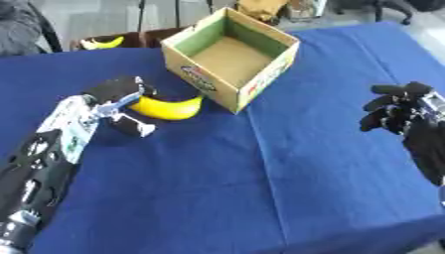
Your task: Pick up objects on the table and place them in the box.
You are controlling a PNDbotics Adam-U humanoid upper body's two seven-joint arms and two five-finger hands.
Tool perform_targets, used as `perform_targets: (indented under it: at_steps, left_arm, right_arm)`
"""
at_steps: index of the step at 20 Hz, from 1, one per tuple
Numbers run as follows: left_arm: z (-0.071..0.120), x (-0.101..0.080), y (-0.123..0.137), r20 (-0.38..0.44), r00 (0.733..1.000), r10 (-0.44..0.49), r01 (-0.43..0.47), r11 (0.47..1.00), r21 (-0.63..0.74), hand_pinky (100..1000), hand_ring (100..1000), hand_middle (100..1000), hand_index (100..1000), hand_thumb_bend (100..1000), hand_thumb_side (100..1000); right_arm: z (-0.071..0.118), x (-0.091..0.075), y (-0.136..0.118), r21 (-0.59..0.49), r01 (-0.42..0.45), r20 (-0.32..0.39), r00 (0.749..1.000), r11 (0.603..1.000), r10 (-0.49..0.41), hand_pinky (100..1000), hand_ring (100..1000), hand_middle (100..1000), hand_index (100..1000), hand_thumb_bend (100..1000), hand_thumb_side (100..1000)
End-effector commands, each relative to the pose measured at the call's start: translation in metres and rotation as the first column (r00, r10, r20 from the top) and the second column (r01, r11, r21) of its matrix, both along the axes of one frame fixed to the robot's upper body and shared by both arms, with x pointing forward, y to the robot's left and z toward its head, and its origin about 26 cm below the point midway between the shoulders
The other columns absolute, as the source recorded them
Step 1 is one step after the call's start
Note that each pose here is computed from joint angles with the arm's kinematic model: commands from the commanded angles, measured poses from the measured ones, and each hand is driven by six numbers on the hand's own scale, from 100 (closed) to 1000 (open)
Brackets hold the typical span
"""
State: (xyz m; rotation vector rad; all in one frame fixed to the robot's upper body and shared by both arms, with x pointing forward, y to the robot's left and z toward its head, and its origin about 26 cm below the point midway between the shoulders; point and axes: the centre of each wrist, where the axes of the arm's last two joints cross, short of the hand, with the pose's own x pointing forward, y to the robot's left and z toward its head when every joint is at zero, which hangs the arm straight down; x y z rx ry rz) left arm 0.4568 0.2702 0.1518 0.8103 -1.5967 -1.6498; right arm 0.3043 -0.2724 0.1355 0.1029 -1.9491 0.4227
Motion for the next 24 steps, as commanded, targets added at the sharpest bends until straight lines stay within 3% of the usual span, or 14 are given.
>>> perform_targets:
  at_steps: [1, 13, 19, 24]
  left_arm:
    - [0.029, 0.0, 0.013, 0.068, 0.997, 0.021, -0.02, 1.0, -0.019, 611, 576, 528, 640, 100, 255]
    - [0.086, 0.001, 0.043, 0.208, 0.971, 0.117, -0.091, 0.988, -0.128, 602, 574, 522, 632, 100, 270]
    - [0.107, 0.003, 0.056, 0.264, 0.951, 0.164, -0.123, 0.978, -0.166, 603, 575, 523, 632, 100, 273]
    - [0.111, 0.005, 0.066, 0.284, 0.939, 0.193, -0.148, 0.974, -0.173, 605, 577, 524, 634, 100, 269]
  right_arm:
    - [0.008, 0.0, -0.004, -0.019, -0.002, 0.027, 1.0, 1.0, 0.003, 585, 570, 589, 812, 100, 1000]
    - [0.019, 0.004, 0.008, -0.044, -0.076, 0.044, 0.996, 0.996, 0.078, 586, 571, 589, 813, 100, 1000]
    - [0.029, 0.008, 0.021, -0.058, -0.14, 0.067, 0.987, 0.988, 0.144, 587, 571, 588, 813, 100, 1000]
    - [0.038, 0.012, 0.035, -0.086, -0.207, 0.087, 0.973, 0.974, 0.215, 586, 571, 587, 813, 100, 1000]
